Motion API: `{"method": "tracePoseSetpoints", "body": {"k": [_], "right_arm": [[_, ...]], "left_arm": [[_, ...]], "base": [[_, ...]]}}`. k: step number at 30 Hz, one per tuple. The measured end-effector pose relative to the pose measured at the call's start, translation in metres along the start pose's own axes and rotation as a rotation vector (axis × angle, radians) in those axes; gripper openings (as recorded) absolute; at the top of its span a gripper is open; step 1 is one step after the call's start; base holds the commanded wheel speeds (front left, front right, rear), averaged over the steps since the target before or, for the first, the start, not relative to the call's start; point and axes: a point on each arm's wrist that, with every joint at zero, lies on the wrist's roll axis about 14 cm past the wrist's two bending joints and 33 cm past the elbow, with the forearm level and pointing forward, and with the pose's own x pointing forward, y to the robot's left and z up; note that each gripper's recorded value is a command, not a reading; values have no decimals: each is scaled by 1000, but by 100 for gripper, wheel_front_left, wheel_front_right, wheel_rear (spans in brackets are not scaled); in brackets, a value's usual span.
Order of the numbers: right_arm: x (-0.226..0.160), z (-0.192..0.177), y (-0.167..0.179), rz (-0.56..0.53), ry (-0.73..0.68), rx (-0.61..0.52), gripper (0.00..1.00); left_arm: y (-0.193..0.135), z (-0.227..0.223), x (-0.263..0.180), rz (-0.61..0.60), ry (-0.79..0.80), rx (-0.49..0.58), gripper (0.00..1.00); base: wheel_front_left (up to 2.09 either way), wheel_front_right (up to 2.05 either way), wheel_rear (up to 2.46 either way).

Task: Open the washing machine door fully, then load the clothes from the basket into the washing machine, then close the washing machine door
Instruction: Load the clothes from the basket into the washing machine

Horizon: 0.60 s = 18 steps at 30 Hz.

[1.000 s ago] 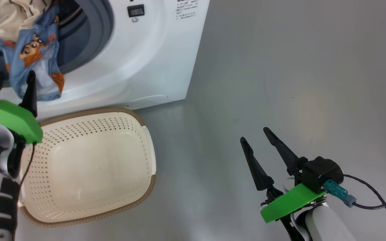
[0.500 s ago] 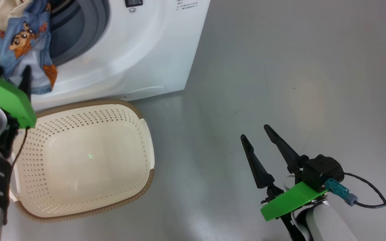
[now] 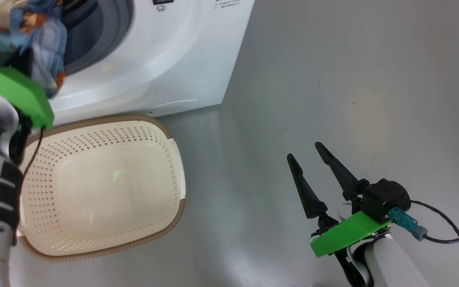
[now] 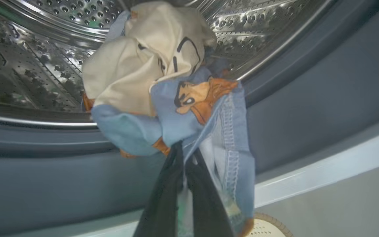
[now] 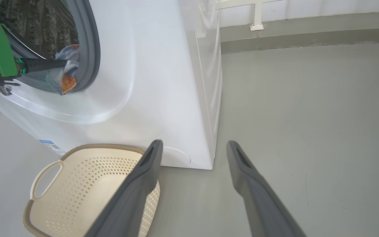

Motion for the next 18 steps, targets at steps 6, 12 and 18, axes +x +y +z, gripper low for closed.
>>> {"method": "tracePoseSetpoints", "body": {"k": [6, 12, 18], "right_arm": [[-1, 2, -2, -8, -4, 6, 100], [-3, 2, -6, -21, -3, 11, 100], [-3, -4, -10, -32, 12, 12, 100]], "left_arm": [[-1, 46, 7, -6, -151, 4, 0], [6, 69, 13, 9, -215, 13, 0], [9, 87, 25, 12, -247, 12, 0]], "base": [[0, 0, 0], [0, 0, 0], [0, 0, 0]]}}
